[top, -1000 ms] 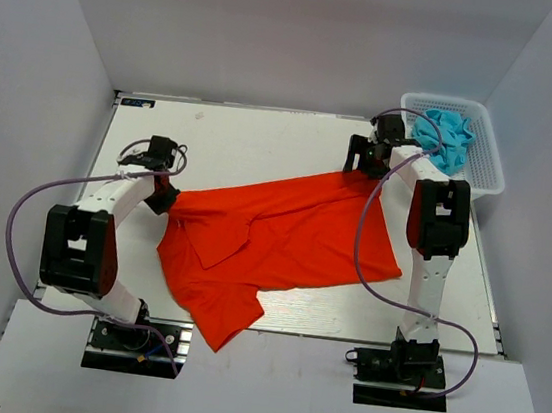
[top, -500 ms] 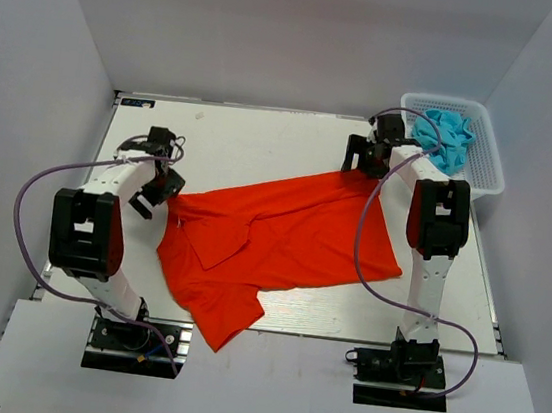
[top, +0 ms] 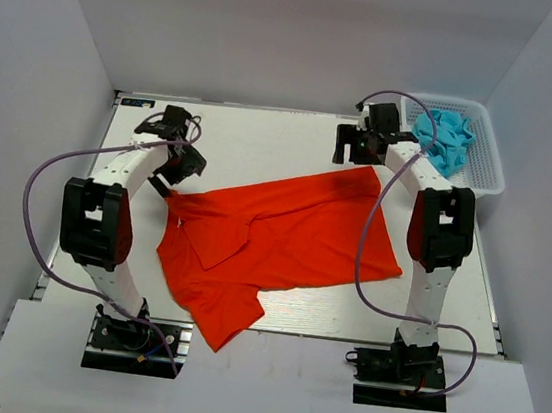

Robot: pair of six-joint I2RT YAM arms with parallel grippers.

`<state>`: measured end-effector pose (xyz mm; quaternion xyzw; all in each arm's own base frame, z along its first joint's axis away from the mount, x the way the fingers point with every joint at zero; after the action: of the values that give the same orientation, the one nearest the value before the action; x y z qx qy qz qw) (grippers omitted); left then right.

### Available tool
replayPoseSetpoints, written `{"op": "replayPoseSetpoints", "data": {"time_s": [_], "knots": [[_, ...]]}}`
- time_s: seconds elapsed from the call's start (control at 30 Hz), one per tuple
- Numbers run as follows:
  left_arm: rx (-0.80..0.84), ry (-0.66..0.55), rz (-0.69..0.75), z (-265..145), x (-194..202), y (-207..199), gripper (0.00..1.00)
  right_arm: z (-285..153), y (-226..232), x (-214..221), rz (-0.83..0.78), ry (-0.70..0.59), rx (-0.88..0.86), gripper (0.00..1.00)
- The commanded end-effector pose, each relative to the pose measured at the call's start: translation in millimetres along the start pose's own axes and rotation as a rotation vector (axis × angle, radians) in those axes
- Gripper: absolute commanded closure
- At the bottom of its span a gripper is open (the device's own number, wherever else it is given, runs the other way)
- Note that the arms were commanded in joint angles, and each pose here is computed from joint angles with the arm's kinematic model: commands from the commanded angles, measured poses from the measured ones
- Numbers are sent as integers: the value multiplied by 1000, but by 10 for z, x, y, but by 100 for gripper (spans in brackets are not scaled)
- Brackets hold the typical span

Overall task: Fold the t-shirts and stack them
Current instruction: Fold the flattened tshirt in 1/3 of the way

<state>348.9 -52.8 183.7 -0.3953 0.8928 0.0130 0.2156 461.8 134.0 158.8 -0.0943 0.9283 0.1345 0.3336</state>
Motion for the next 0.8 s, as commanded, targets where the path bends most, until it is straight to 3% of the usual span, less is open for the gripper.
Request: {"op": "replayPoseSetpoints", "data": {"time_s": [0.0, 0.17, 0.43, 0.6, 0.77], "knots": [[167, 82, 79, -13, 223, -240, 0, -121, 59, -12, -1, -25, 11, 10], [57, 198, 128, 361, 541, -193, 0, 3, 30, 218, 79, 34, 19, 10], [-195, 206, 99, 794, 644, 243, 0, 275, -52, 529, 143, 136, 25, 10], [-211, 200, 83, 1109, 496, 114, 0, 438, -70, 595, 189, 191, 48, 10], [-78, 155, 118, 1439, 80, -340, 0, 523, -134, 610, 231, 210, 83, 10]]}}
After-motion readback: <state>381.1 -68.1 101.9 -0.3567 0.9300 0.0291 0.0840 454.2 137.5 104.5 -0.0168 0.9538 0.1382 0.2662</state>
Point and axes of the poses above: each gripper's point midway between its finger pads, its own z axis out along the fingers, its own y axis along the line the jaws close on, x = y × z, the point moved 9 cm from there along -z, back along the fingers, and after that the axes turned 2 degrees about z, right-handed, at the moved point
